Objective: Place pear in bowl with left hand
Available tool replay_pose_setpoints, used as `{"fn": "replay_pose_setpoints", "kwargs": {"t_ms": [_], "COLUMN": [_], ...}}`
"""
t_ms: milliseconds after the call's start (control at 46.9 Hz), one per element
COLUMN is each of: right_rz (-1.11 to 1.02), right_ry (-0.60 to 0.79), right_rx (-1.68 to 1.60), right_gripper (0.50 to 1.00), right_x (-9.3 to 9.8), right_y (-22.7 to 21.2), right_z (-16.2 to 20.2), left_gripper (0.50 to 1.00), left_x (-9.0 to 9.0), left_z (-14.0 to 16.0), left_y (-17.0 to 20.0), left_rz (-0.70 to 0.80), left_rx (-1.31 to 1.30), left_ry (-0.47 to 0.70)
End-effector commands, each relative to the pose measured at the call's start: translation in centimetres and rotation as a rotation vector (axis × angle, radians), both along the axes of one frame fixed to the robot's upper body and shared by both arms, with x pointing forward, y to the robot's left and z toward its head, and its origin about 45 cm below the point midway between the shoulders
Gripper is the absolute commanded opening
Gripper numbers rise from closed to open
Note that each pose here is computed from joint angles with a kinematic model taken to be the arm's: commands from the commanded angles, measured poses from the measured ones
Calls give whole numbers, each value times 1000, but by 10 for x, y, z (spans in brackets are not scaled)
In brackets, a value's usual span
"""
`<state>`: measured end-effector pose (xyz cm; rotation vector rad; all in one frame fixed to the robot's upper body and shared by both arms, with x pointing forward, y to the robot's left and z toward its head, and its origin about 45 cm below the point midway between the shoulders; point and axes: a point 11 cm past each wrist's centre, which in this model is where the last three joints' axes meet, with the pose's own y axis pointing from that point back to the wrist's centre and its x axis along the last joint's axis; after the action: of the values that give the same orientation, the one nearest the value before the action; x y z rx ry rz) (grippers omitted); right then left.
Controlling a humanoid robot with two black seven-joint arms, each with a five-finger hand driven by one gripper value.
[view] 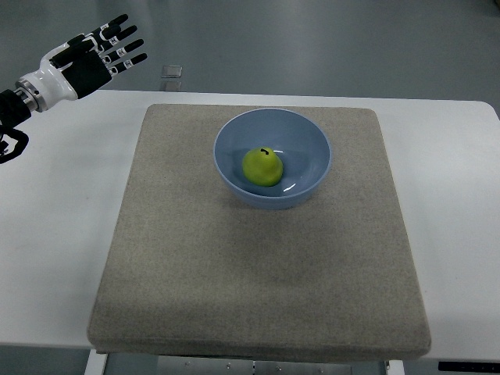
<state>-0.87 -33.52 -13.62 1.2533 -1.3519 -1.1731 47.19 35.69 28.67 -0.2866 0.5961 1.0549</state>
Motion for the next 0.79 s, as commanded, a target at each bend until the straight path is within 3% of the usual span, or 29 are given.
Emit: {"fn": "replay_pose_setpoints", "kwargs": {"t_ms": [0,427,768], "right_rz": [0,0,0], "right_ry": [0,0,0], "right_rx": [0,0,0], "right_gripper": [926,926,926], "right_x": [0,0,0], "right_y": [0,0,0], "right_z": [0,0,0], "left_gripper": [994,994,994], "left_x": [-1,-3,3], "left_z": [-7,-18,-15], "left_y": [4,41,15], "left_rz": [14,117,60], "left_rx": [-1,34,0], "left_ry": [14,39,19]}}
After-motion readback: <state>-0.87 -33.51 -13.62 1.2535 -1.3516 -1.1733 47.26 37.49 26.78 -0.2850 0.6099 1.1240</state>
